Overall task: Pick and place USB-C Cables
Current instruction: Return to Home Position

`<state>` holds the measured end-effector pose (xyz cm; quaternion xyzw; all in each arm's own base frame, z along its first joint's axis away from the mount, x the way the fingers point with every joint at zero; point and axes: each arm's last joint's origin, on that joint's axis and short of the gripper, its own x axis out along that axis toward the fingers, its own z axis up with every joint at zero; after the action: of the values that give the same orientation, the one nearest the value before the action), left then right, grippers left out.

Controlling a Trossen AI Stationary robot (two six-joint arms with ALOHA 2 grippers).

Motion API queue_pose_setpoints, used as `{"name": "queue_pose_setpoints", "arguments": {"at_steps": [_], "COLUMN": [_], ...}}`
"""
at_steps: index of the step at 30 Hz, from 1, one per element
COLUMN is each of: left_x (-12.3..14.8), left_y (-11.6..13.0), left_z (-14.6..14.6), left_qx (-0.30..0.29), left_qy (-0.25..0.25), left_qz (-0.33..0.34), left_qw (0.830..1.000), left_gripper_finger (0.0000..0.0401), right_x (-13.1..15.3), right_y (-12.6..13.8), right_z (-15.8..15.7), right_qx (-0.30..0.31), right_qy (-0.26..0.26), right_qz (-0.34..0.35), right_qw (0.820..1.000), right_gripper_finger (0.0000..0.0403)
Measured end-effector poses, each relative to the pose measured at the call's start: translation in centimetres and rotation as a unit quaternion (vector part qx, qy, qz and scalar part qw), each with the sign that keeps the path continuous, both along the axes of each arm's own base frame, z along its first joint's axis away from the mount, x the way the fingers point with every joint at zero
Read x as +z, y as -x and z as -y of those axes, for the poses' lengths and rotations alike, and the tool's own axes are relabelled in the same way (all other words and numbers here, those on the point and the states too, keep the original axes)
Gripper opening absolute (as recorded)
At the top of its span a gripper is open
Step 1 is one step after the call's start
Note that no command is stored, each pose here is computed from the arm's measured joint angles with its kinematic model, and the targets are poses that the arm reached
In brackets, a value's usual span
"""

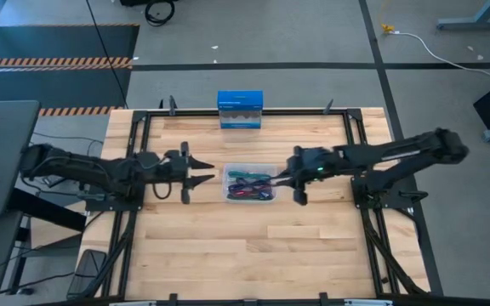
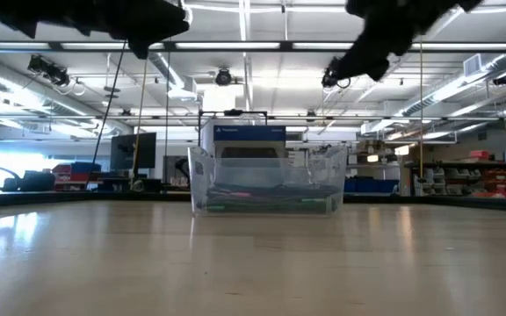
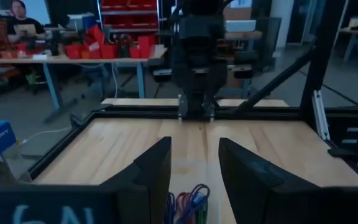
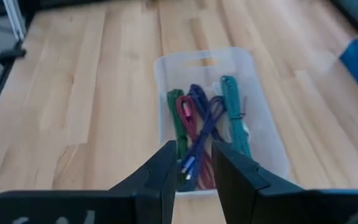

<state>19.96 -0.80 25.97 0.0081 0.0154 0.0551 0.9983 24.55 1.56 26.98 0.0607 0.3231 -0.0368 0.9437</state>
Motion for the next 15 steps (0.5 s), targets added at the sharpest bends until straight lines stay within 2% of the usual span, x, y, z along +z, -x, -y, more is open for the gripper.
{"name": "queue_pose_setpoints", "arguments": {"at_steps": [8,15], "left_x": [-2.0,-4.0], "left_y": [2.3,3.6], "left_z": [-0.2,-0.2], "left_qx": [0.001,0.000], "left_qy": [0.003,0.004], "left_qz": [0.039,0.053], "left_qw": [0.999,0.999], "left_gripper_finger": [0.0142,0.0142], "right_x": [-2.8,-5.9], "right_y": [5.6,9.1], "right_z": [1.3,1.6], "right_qx": [-0.011,-0.012], "right_qy": [0.012,0.008], "right_qz": [0.145,0.202], "right_qw": [0.989,0.979], "right_gripper_finger": [0.0107,0.0107]}}
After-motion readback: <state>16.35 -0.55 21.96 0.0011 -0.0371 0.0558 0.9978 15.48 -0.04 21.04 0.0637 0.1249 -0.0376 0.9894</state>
